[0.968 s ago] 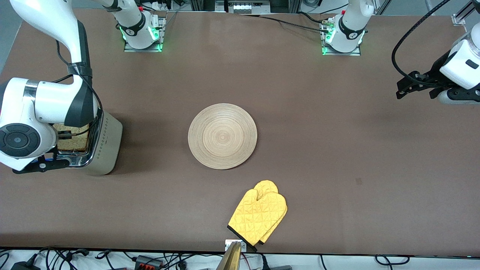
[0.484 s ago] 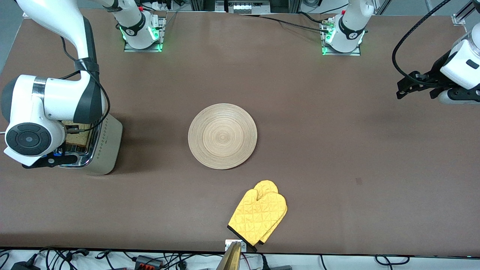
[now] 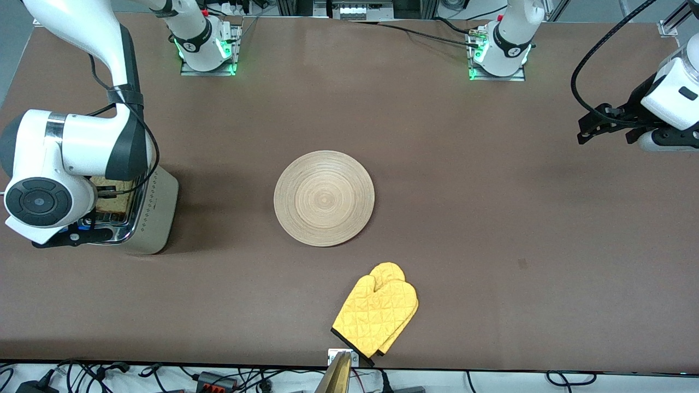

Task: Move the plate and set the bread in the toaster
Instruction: 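Lower the bread into the toaster slot with the right gripper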

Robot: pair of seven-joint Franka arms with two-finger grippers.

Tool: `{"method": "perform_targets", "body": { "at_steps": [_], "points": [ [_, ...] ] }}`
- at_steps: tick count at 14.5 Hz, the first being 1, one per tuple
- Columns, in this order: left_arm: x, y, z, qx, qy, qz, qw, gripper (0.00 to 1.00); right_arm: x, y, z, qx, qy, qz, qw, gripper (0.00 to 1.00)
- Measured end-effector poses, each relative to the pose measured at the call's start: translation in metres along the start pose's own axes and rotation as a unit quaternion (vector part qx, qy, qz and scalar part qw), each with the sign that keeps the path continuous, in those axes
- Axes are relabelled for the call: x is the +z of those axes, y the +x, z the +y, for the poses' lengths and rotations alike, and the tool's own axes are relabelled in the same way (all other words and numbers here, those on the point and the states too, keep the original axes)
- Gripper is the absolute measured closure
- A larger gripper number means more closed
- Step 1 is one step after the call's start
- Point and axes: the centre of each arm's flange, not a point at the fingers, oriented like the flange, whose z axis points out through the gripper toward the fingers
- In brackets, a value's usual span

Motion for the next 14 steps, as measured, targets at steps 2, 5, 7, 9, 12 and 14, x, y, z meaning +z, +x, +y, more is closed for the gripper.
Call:
{"method": "perform_targets", "body": {
  "at_steps": [2, 5, 7, 9, 12, 14],
  "points": [
    [0.000, 0.000, 0.000, 0.000, 0.000, 0.000, 1.000, 0.00, 0.000, 0.001, 0.001, 0.001, 0.002, 0.004, 1.000, 0.92],
    [0.000, 0.000, 0.000, 0.000, 0.000, 0.000, 1.000, 0.00, 0.000, 0.001, -0.001, 0.000, 0.009, 0.006, 1.000, 0.68],
    [0.000, 0.000, 0.000, 0.000, 0.000, 0.000, 1.000, 0.00, -0.001, 0.002, -0.003, -0.001, 0.015, 0.008, 1.000, 0.47],
    [0.000, 0.000, 0.000, 0.000, 0.000, 0.000, 1.000, 0.00, -0.002, 0.002, -0.006, -0.002, 0.025, 0.010, 1.000, 0.26],
    [0.000, 0.000, 0.000, 0.000, 0.000, 0.000, 1.000, 0.00, -0.006, 0.002, -0.013, -0.006, 0.051, 0.016, 0.999, 0.00],
    [0.000, 0.000, 0.000, 0.000, 0.000, 0.000, 1.000, 0.00, -0.007, 0.001, -0.015, -0.007, 0.056, 0.014, 0.998, 0.00]
  ]
}}
